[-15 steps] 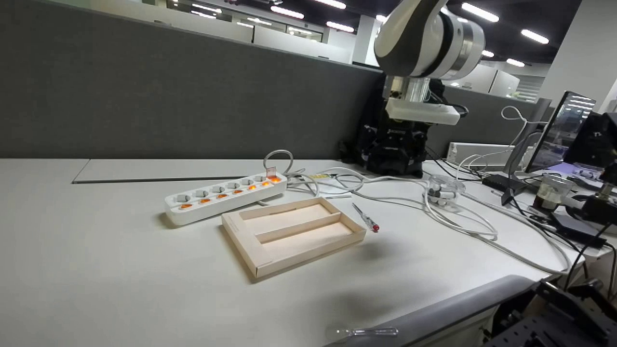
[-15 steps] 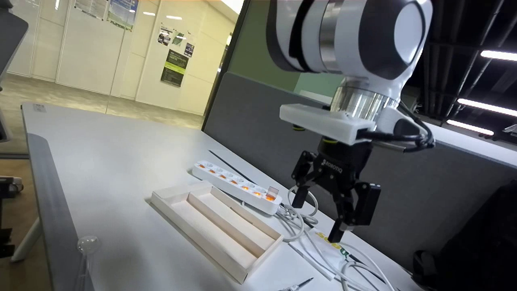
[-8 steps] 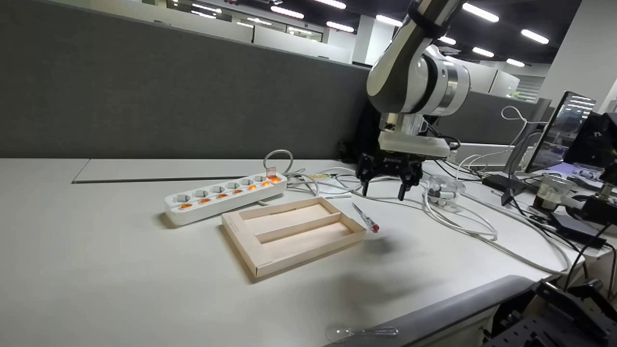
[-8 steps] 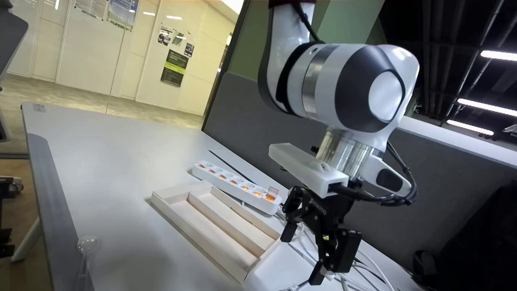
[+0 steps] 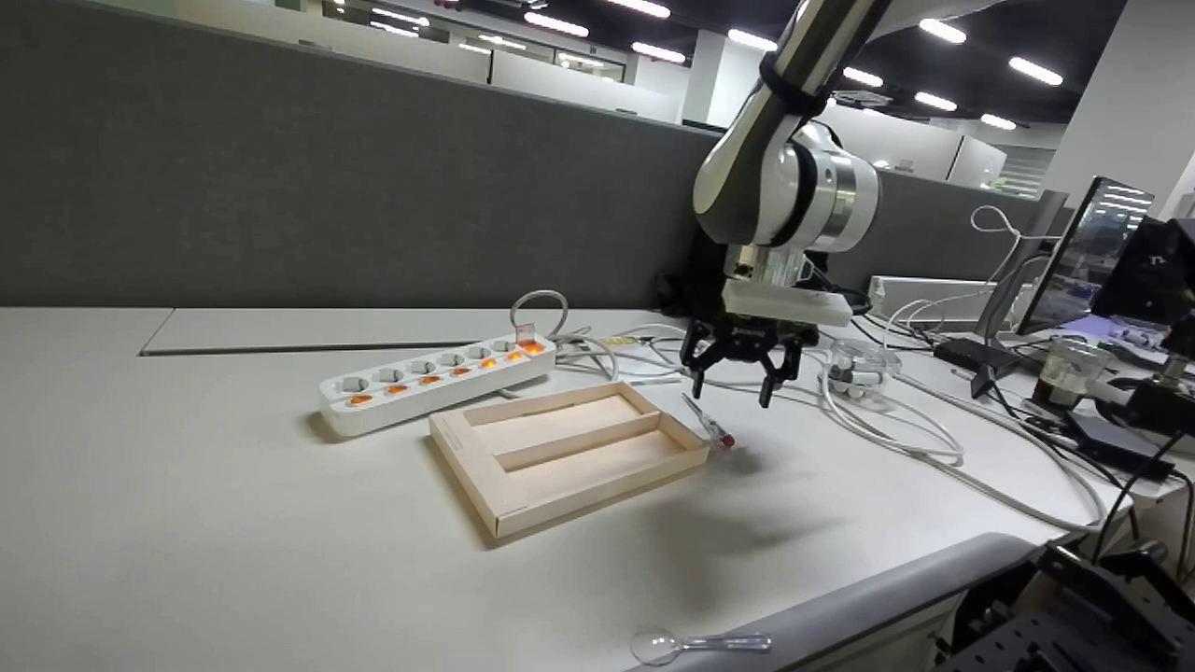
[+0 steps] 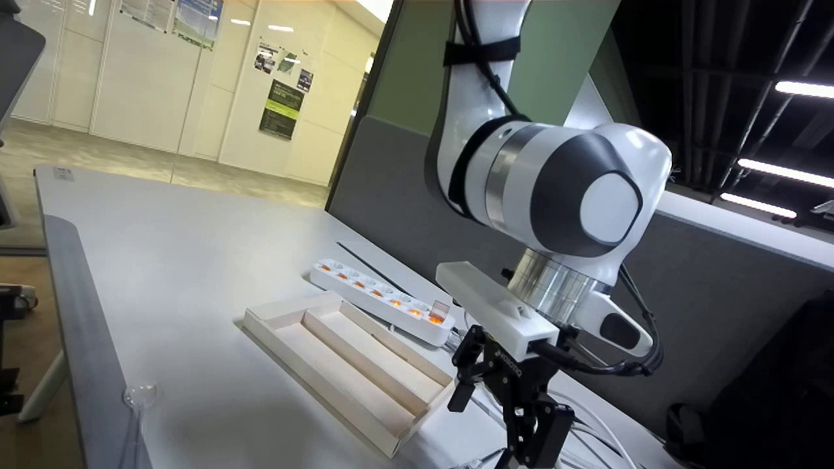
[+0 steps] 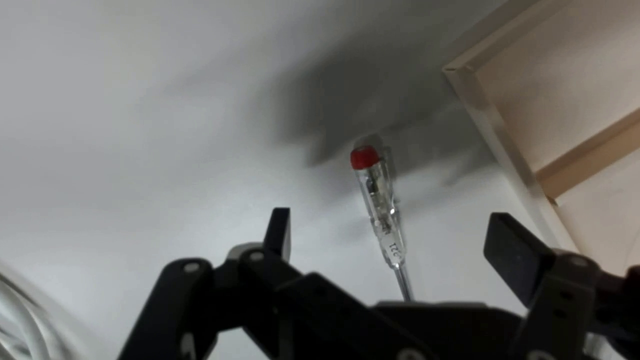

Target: Move the black thing slightly to the left

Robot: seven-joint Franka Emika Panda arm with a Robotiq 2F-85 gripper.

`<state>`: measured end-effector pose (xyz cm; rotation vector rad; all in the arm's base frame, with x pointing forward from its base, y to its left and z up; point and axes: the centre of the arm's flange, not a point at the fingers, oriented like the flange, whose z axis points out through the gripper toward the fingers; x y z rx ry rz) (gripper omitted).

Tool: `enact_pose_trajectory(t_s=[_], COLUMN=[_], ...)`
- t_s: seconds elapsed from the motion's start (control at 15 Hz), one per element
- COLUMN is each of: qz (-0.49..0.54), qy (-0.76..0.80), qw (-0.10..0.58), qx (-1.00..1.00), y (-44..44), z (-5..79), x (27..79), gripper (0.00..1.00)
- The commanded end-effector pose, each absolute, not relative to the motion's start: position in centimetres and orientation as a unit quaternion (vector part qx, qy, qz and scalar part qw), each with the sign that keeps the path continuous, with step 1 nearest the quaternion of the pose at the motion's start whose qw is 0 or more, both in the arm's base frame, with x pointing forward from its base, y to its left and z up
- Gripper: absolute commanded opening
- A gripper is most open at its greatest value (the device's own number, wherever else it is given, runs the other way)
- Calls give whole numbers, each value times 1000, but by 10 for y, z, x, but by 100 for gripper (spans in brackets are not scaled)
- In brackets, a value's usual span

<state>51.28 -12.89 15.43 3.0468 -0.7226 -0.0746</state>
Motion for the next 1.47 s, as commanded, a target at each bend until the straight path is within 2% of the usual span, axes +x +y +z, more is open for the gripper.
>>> enact_pose_trajectory(t_s=[0.0, 0.4, 0.47, 0.53, 1.27, 1.4], qz=[-28, -38, -39, -40, -28, -21], qy=[-226, -215, -215, -215, -220, -215], qw=[0, 8, 9, 8, 5, 6], qx=[974, 976, 976, 976, 975, 976], y=[-134, -129, -129, -128, -129, -125], z=[141, 118, 115, 112, 117, 125], x=[529, 537, 538, 539, 541, 540], gripper=[100, 100, 75, 74, 7, 7])
